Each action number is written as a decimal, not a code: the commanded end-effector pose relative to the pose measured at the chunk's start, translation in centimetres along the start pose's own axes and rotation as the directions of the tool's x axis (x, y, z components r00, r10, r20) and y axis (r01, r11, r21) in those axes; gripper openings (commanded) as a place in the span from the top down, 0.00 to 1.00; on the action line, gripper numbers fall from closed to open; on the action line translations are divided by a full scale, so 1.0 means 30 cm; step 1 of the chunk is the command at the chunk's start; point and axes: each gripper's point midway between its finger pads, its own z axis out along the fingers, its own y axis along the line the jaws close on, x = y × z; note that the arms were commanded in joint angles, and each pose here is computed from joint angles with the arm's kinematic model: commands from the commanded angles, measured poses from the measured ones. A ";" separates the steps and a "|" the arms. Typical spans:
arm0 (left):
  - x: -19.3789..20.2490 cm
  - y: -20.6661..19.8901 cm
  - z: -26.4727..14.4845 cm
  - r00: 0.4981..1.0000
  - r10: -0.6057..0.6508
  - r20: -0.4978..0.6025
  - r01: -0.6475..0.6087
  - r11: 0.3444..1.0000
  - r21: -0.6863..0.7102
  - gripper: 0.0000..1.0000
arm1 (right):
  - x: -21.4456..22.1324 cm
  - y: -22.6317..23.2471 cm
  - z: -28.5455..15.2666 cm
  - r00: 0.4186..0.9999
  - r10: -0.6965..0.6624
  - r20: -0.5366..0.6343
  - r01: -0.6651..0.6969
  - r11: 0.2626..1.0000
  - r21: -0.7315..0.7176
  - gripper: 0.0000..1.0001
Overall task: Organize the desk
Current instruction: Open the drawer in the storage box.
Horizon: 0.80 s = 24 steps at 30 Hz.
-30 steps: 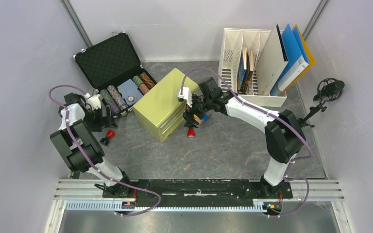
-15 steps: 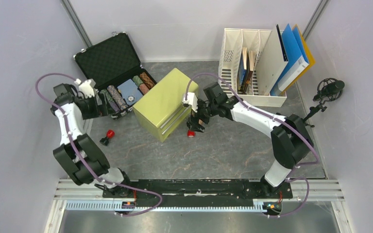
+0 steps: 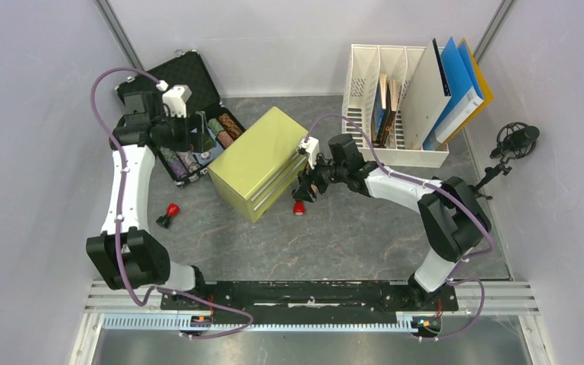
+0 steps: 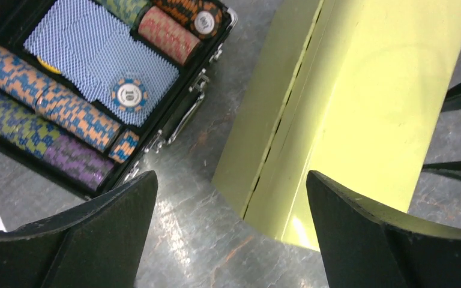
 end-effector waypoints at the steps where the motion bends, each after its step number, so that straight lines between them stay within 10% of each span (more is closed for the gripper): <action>1: -0.105 -0.005 0.036 0.995 -0.078 0.066 0.079 0.997 -0.018 0.00 | -0.067 0.050 0.049 0.994 0.038 0.102 -0.026 0.993 -0.118 0.23; 24: -0.203 -0.018 0.122 0.978 -0.176 0.109 0.173 0.984 0.037 0.00 | 0.140 0.066 0.174 0.988 0.131 -0.079 -0.139 0.983 -0.116 0.28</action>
